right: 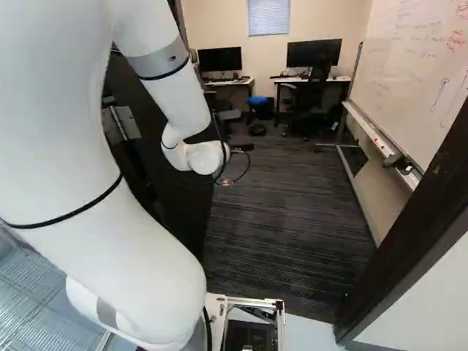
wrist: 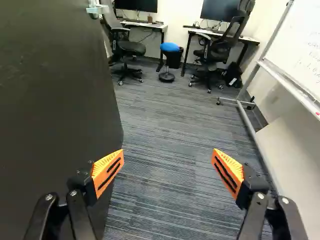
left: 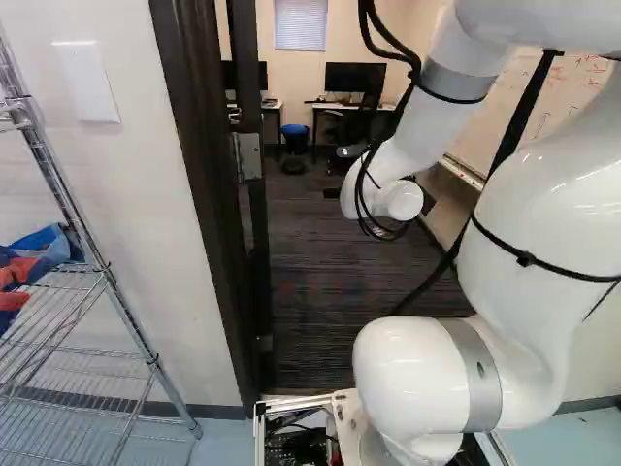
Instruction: Open the door and move inside
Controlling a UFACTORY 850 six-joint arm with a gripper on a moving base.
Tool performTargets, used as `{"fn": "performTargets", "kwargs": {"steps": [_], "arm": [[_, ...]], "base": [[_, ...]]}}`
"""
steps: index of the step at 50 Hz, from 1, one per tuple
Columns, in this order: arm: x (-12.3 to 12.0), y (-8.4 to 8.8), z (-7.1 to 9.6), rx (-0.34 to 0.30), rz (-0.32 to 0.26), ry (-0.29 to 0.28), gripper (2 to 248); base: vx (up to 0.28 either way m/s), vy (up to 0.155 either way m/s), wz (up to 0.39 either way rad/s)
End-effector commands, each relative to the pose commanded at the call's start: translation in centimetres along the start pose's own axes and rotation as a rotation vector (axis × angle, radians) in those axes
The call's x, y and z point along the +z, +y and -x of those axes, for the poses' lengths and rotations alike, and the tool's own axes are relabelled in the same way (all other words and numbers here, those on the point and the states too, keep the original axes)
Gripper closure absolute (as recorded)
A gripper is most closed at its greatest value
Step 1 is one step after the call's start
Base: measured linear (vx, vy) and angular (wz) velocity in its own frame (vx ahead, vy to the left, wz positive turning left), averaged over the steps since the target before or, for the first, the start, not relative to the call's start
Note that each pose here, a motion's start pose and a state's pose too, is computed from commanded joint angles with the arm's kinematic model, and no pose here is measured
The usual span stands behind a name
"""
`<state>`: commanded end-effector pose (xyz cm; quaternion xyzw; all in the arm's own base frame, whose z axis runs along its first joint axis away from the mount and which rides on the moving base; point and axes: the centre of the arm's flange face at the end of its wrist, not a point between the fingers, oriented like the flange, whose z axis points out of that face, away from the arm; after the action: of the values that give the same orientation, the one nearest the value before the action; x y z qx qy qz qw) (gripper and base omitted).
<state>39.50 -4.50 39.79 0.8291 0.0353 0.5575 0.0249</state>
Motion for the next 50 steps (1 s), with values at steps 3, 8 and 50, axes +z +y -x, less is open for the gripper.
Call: {"fn": "performTargets", "kwargs": {"steps": [3, 8, 50], "arm": [[-0.3, -0.2, 0.2, 0.003, 0.0, 0.002, 3], [-1.0, -0.6, 0.5, 0.009, -0.001, 0.006, 3], [-8.0, -4.3, 5.3, 0.068, -0.002, 0.043, 3]], "base": [[0.0, 0.0, 0.0], [0.0, 0.0, 0.0], [0.0, 0.0, 0.0]]}}
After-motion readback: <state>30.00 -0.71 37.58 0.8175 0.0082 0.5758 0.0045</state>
